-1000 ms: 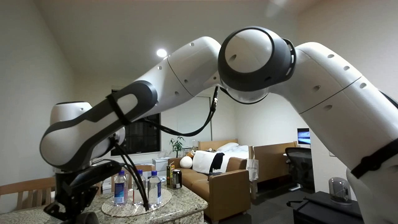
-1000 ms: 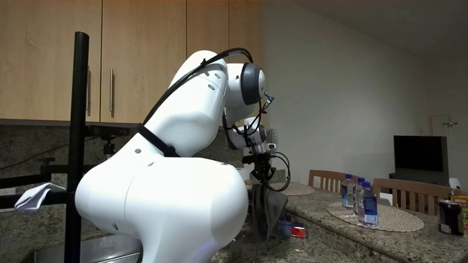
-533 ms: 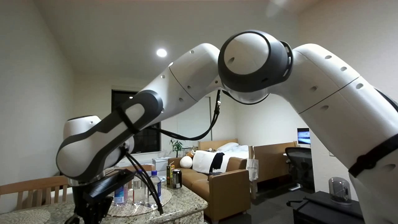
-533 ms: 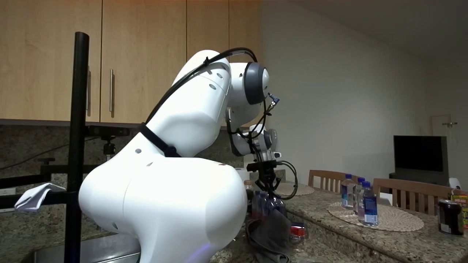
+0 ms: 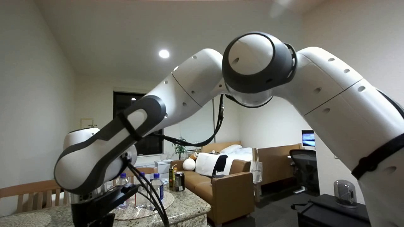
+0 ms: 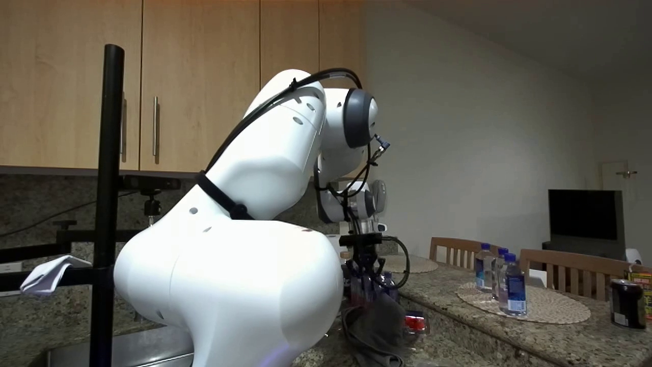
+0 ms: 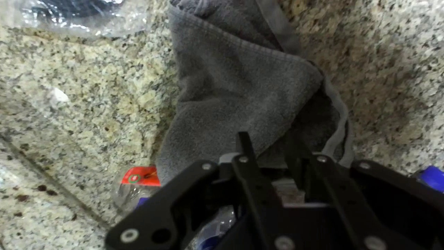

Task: Unfold the towel on the counter.

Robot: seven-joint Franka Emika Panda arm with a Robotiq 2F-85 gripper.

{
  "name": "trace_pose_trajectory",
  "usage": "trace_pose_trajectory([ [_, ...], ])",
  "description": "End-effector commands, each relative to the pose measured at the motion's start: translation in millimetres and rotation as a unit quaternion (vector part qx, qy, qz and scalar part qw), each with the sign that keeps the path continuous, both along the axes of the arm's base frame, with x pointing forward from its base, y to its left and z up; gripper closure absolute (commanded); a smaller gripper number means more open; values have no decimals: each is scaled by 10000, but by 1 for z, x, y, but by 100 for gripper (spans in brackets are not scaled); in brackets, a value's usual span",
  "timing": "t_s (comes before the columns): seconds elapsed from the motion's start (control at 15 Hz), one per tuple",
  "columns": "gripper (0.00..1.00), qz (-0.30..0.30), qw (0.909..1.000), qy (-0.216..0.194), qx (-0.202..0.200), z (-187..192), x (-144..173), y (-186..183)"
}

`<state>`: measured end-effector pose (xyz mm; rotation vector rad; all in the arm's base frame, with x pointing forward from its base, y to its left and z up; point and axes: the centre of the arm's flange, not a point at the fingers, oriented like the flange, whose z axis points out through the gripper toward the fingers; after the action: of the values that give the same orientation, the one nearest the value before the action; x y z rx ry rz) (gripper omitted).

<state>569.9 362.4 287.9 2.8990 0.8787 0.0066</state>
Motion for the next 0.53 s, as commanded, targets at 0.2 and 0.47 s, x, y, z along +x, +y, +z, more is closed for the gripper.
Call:
trace_pose_trajectory([
  [0.2, 19, -50, 9998, 64, 167, -35, -38, 9],
  [0.47, 0, -179, 9992, -330, 152, -67, -51, 15],
])
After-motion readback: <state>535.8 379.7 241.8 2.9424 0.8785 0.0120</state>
